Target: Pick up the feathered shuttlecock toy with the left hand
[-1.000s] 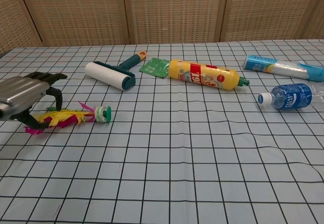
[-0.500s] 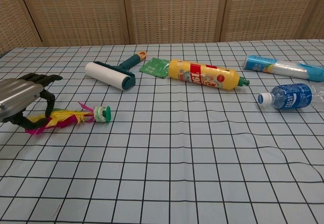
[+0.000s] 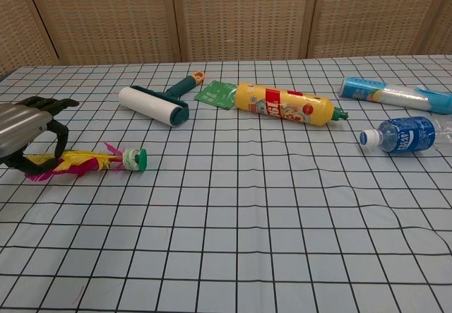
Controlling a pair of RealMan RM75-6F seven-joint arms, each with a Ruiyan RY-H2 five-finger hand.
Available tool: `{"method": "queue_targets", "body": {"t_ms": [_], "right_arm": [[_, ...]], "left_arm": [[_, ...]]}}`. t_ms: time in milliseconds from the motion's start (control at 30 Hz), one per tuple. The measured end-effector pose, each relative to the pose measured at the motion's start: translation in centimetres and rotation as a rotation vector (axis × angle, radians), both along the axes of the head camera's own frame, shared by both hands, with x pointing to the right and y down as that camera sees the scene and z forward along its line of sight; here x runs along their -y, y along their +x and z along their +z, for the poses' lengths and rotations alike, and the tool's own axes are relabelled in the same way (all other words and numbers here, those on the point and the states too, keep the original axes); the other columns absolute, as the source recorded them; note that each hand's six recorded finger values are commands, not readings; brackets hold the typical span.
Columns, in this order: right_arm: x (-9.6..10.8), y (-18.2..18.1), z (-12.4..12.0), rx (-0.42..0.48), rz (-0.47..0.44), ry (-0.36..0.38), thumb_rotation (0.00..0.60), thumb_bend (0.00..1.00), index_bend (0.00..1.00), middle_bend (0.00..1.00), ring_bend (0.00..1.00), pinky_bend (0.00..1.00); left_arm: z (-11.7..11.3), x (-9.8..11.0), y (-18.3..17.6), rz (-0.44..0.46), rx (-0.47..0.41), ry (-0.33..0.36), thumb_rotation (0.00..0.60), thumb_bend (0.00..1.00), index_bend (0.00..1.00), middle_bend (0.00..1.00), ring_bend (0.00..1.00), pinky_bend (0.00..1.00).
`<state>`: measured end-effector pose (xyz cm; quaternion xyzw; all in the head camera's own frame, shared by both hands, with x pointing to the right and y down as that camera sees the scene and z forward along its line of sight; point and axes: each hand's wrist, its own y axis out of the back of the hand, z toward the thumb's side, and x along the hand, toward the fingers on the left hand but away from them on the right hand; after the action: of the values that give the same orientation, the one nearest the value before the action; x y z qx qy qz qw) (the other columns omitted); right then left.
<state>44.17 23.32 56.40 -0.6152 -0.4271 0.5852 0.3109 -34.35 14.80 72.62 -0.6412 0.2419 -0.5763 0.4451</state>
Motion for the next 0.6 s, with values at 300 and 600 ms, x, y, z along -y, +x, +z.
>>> {"method": "queue_targets", "body": {"t_ms": [300, 600], "right_arm": [[0.0, 0.0, 0.0, 0.002, 0.0, 0.0, 0.6, 0.12, 0.05, 0.0, 0.0, 0.0], [0.1, -0.1, -0.2, 0.01, -0.001, 0.007, 0.6, 0.12, 0.06, 0.0, 0.0, 0.0]], "left_arm": [[-2.2, 1.6, 0.1, 0.024, -0.004, 0.059, 0.6, 0.58, 0.61, 0.0, 0.0, 0.0], [-5.9, 4.2, 0.4, 0.068, 0.001, 0.155, 0.6, 0.58, 0.63, 0.0, 0.0, 0.0]]}}
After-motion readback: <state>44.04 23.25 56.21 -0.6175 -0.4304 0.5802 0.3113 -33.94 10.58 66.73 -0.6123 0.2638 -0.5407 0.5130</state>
